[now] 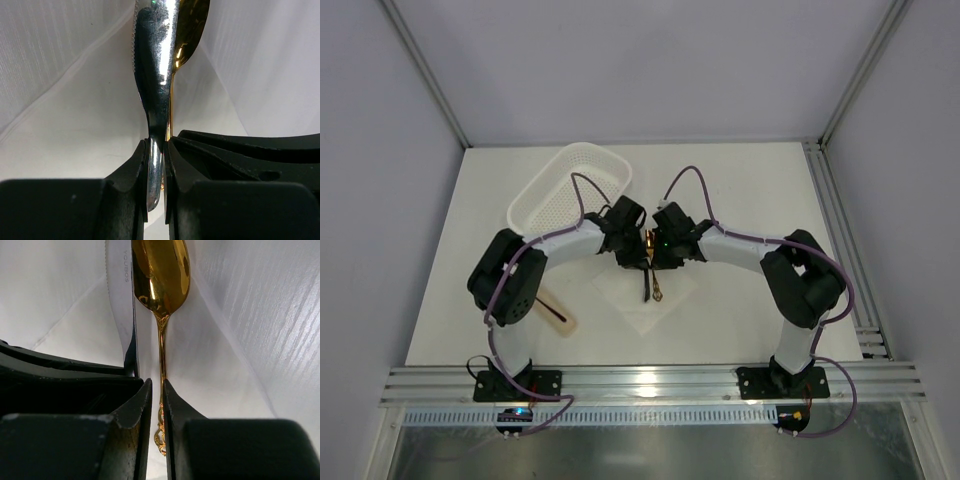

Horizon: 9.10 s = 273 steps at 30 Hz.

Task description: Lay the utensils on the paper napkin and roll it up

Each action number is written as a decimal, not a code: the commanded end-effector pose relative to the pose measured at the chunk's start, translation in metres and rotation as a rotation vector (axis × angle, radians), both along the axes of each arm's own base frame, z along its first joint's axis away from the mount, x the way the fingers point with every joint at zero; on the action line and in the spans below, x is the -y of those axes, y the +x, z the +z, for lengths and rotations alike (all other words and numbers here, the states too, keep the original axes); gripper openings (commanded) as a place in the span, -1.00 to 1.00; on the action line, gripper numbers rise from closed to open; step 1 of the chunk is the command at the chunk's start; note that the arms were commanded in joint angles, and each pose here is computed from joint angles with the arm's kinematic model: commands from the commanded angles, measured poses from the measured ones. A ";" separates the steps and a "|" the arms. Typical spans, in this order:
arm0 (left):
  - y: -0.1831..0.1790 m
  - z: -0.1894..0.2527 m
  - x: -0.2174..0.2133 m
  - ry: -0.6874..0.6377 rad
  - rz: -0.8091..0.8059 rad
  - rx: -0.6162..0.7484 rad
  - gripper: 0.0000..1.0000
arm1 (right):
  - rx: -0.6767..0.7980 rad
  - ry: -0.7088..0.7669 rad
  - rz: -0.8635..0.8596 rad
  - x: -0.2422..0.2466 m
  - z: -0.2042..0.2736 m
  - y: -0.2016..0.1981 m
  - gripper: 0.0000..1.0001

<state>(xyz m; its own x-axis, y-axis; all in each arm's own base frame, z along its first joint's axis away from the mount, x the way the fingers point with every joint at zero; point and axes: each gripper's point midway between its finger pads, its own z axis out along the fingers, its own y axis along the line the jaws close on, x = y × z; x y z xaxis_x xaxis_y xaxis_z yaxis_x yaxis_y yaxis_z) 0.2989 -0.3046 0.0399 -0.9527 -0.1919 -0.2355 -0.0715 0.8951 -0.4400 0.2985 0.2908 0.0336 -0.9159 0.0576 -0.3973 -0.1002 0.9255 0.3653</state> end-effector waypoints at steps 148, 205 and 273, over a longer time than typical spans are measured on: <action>0.013 0.090 0.018 0.073 -0.062 0.239 -1.00 | 0.267 0.067 -0.074 0.105 0.098 -0.004 -0.50; 0.014 -0.007 0.004 0.235 0.042 0.056 -0.81 | 0.272 0.088 -0.084 0.115 0.094 -0.002 -0.50; -0.043 0.153 -0.161 0.014 0.235 0.234 0.75 | 0.507 -0.405 0.765 -0.017 0.020 -0.137 0.45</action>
